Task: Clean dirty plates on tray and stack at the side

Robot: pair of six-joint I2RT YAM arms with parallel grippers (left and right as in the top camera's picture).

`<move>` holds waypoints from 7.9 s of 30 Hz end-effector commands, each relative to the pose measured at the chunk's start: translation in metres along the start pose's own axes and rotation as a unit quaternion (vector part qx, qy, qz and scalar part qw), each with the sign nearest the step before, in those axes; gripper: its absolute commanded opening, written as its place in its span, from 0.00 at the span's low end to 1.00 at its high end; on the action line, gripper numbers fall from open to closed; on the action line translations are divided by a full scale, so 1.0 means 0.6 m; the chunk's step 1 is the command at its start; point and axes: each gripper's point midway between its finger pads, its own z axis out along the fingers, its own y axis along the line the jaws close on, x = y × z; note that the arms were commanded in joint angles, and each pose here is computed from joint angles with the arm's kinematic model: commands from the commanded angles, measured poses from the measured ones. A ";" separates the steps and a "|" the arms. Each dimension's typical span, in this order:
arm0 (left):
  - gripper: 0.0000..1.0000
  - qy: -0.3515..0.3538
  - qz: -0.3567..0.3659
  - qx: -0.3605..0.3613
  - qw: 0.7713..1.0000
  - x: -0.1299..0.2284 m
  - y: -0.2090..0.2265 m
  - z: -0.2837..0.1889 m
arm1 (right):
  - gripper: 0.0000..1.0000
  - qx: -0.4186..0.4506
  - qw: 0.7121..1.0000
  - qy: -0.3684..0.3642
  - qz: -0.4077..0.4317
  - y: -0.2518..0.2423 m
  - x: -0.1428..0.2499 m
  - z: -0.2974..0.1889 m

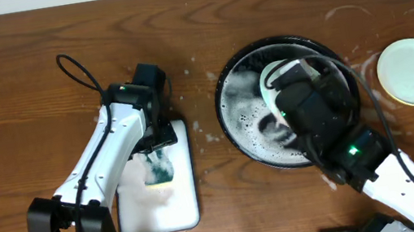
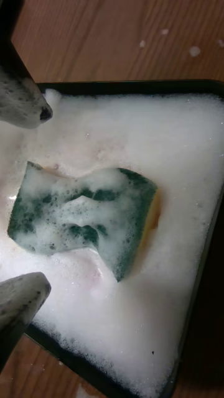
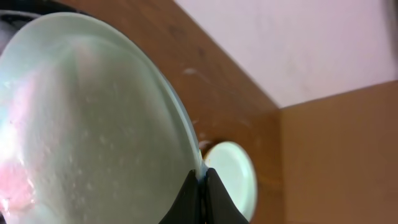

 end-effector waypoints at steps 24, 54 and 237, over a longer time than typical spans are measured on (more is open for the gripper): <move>0.81 -0.002 0.002 -0.002 1.000 -0.001 0.003 -0.001 | 0.01 0.100 0.993 -0.029 -0.062 -0.042 -0.041 -0.046; 0.81 -0.002 0.002 -0.002 1.000 -0.001 0.003 -0.001 | 0.01 0.102 0.992 -0.023 -0.069 -0.036 -0.040 -0.040; 0.81 -0.002 0.002 -0.002 1.000 -0.001 0.003 -0.001 | 0.99 -0.444 0.786 -0.170 0.396 -0.050 -0.043 -0.185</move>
